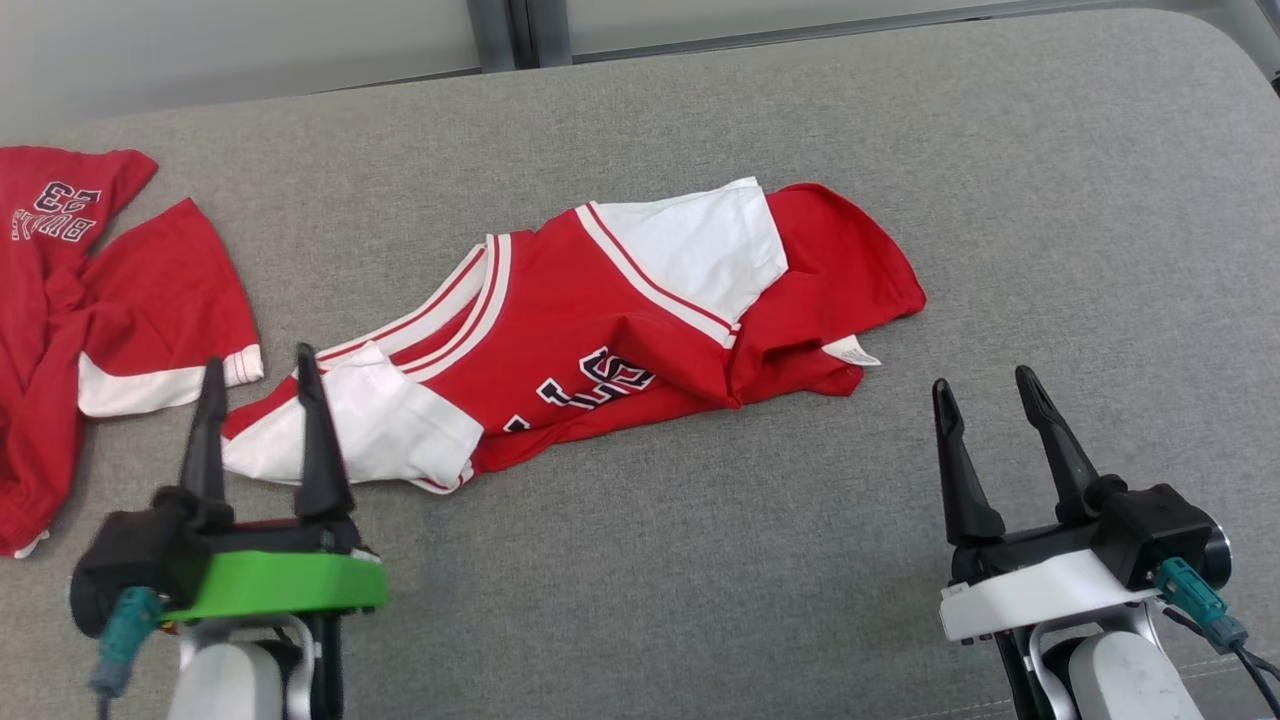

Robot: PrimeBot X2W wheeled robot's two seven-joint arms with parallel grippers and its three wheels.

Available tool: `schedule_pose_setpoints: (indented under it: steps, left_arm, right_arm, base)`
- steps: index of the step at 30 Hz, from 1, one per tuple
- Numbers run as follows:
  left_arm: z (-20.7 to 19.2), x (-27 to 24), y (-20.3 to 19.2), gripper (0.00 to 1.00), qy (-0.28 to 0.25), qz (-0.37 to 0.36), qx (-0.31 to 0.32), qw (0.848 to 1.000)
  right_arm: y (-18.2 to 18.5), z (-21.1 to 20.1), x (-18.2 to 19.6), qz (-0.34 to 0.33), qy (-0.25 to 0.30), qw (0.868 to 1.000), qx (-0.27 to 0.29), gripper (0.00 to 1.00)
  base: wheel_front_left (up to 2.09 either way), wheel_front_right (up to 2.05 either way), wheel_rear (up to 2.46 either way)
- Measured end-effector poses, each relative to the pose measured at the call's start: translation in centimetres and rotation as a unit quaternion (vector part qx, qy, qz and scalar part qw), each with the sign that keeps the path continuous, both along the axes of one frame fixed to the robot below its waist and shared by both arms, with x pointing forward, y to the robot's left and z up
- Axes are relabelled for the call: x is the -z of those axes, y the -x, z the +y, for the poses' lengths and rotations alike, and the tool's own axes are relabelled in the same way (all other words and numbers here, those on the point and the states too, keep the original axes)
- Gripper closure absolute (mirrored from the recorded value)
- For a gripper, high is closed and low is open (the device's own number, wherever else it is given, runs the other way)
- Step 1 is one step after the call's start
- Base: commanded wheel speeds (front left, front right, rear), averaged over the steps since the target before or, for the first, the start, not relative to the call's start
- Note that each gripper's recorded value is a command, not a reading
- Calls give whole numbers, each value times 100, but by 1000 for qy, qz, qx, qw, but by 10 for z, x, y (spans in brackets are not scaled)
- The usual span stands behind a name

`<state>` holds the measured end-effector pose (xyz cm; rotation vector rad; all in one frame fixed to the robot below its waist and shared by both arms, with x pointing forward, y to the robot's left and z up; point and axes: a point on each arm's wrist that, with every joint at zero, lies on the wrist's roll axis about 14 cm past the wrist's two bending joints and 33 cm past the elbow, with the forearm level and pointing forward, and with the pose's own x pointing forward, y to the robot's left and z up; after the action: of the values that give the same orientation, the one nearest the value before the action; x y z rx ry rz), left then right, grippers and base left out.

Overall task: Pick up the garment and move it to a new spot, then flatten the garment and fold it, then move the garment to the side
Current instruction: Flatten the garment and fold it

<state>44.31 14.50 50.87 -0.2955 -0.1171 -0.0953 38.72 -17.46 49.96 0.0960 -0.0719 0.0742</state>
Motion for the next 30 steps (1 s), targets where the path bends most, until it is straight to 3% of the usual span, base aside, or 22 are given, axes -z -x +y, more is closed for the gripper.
schedule_pose_setpoints:
  steps: [5,12,18,21,30]
  left_arm:
    - [-43,36,23,0,-82,47,66,993]
    - [-39,74,6,0,-176,99,60,978]
    - [-20,91,-27,0,-290,155,88,940]
    - [-22,106,-28,0,-313,189,117,923]
    - [-24,116,-46,0,-385,194,159,888]
  right_arm:
    - [1,2,1,2,-1,1000,-3,0]
    - [-1,10,7,10,-2,1000,-15,0]
    - [-1,15,12,19,-4,1000,-22,0]
    - [-2,14,13,19,-3,1000,-20,0]
    - [-4,11,23,34,-3,999,-16,0]
  base:
    - [0,0,0]
    - [0,0,0]
    - [0,0,0]
    - [0,0,0]
    - [0,0,0]
